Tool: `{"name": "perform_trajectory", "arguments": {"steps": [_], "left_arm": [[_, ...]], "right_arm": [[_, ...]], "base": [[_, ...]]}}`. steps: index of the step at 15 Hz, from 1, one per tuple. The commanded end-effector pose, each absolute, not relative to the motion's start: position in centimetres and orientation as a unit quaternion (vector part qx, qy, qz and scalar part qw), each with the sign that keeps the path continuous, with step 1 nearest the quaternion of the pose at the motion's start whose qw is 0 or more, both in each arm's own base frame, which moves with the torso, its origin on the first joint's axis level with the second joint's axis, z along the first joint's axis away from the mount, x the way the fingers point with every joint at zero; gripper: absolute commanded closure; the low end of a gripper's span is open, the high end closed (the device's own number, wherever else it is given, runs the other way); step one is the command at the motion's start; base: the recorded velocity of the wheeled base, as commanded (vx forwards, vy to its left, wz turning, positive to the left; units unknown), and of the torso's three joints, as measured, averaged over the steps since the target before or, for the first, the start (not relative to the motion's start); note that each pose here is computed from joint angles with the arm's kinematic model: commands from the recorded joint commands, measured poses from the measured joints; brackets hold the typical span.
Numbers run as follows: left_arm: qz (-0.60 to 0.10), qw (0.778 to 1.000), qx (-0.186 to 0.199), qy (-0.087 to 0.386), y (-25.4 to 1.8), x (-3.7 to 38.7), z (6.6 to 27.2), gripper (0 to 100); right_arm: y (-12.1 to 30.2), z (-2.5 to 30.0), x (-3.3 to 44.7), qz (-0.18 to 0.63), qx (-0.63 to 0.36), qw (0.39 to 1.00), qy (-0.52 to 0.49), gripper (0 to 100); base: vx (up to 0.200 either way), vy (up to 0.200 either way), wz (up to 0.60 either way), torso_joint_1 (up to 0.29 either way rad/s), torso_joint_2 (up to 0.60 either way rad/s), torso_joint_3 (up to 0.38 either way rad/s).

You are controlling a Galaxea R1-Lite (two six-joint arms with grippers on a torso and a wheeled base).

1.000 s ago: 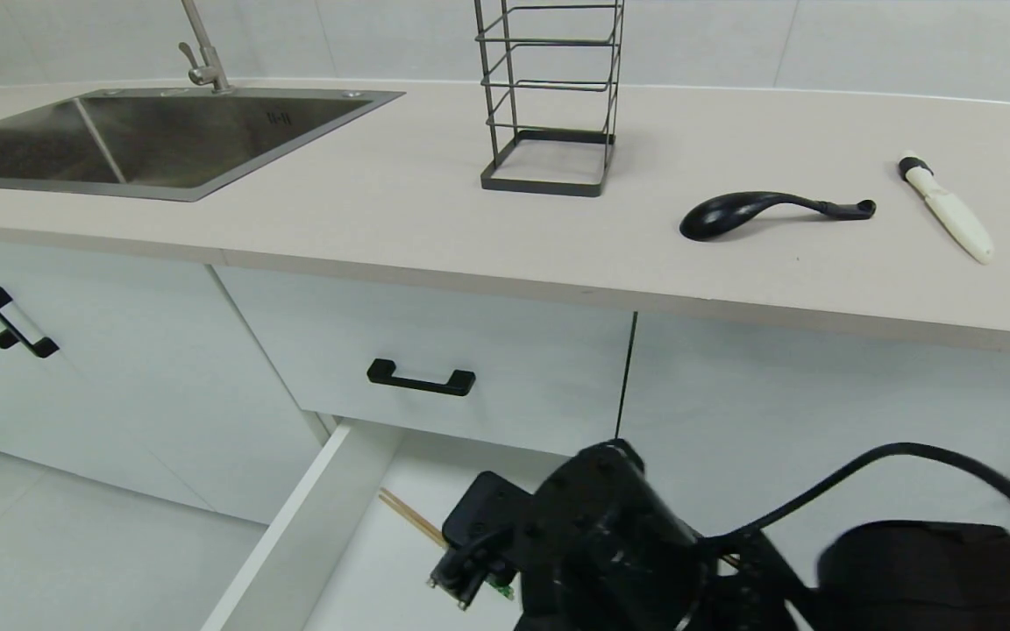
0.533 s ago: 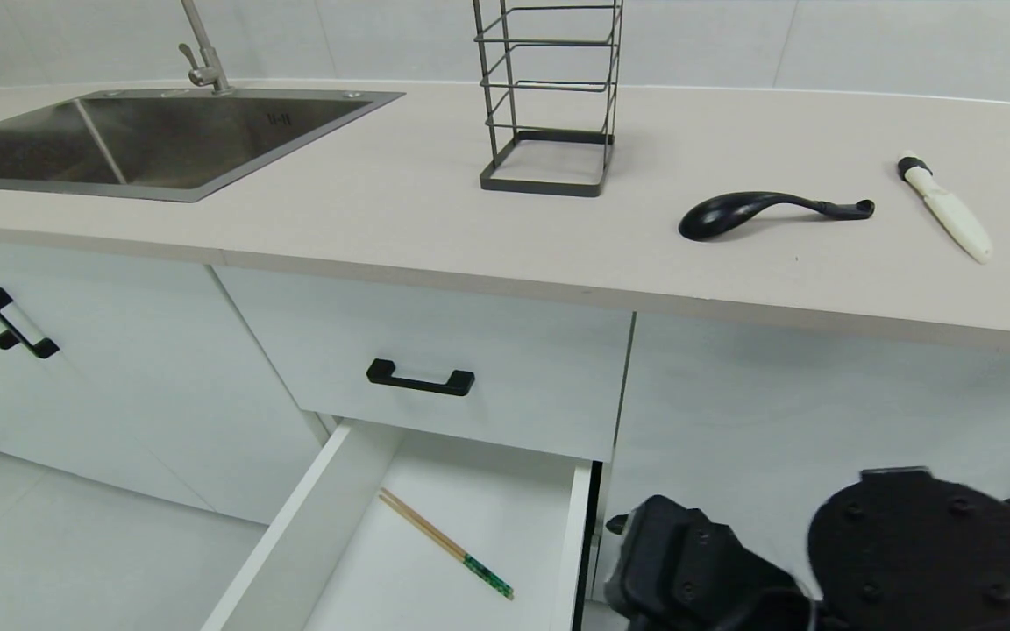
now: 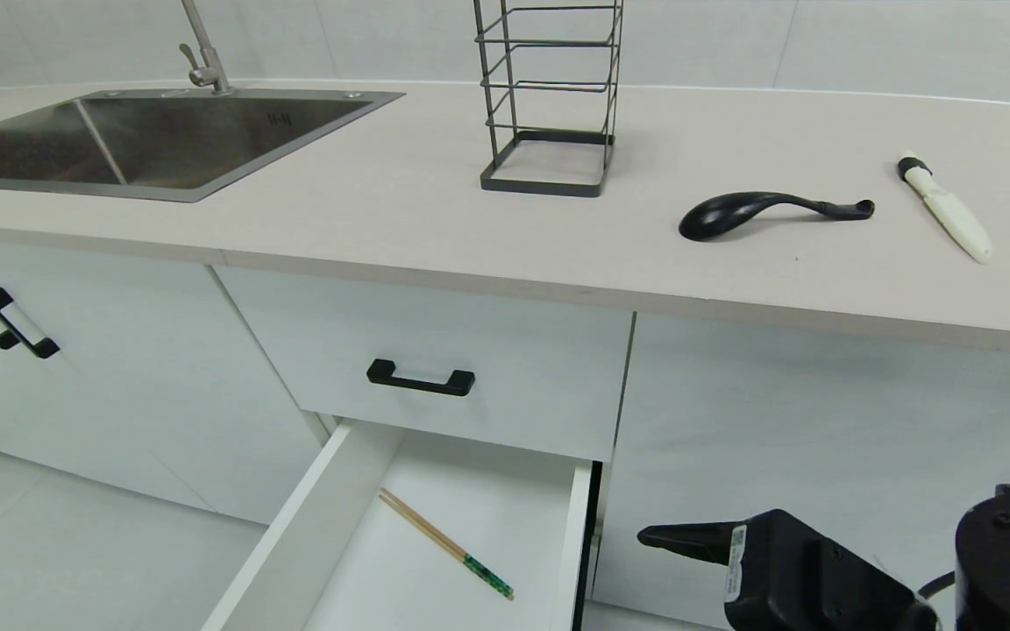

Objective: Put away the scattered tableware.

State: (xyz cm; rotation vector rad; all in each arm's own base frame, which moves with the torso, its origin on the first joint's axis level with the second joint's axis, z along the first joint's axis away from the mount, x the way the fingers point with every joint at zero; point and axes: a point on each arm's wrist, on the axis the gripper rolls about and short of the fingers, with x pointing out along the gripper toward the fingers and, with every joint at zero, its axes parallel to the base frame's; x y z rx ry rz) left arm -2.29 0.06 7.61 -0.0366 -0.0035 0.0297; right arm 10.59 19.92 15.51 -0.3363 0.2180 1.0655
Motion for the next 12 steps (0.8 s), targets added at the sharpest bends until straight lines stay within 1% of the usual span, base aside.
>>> {"name": "perform_trajectory", "arguments": {"steps": [1, 3, 12], "left_arm": [[0.015, 1.000, -0.018, -0.002, 0.06, -2.29, 7.61, 0], [0.015, 1.000, -0.018, -0.002, 0.06, -2.29, 7.61, 0], [0.015, 1.000, -0.018, -0.002, 0.06, -2.29, 7.61, 0]], "right_arm": [[20.15, 14.38, 10.94, 0.500, -0.165, 0.841, 0.126, 0], [20.07, 14.09, 10.89, 0.497, -0.147, 0.843, 0.144, 0], [20.26, 13.92, 10.85, 0.502, -0.152, 0.839, 0.145, 0]], "base": [[0.000, 0.000, 0.00, 0.000, 0.00, 0.000], [0.000, 0.000, 0.00, 0.000, 0.00, 0.000], [0.000, 0.000, 0.00, 0.000, 0.00, 0.000]]}}
